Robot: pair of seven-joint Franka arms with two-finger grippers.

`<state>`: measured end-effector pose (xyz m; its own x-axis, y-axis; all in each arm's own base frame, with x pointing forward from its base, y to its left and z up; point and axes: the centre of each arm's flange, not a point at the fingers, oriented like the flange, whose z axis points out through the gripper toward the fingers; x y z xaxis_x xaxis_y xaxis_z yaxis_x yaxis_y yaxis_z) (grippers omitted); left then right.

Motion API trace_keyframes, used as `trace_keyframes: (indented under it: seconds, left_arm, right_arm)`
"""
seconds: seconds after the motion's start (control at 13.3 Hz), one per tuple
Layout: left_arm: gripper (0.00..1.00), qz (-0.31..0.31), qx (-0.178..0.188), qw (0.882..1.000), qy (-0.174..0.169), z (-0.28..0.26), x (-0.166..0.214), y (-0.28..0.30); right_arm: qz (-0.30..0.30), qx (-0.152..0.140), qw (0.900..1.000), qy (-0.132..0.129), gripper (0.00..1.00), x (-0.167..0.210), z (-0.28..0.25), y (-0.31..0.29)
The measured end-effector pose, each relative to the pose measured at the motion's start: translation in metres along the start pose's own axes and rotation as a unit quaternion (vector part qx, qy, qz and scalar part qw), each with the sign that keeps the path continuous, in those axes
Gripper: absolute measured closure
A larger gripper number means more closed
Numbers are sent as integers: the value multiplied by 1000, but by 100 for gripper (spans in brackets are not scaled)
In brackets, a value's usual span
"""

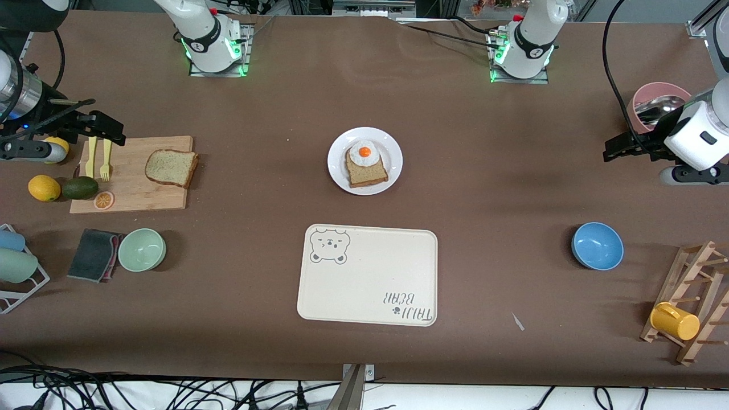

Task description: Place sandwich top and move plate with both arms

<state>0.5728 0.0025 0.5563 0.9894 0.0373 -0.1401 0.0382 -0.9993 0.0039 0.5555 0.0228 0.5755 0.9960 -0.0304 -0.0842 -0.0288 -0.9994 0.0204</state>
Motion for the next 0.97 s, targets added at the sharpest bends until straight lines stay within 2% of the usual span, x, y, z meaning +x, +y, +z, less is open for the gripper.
trace_keyframes:
  seconds: [0.97]
  left_arm:
    - [0, 8, 1, 1000, -1, 0, -1, 11]
  right_arm:
    - [3, 0, 1000, 2, 0, 0, -1, -1]
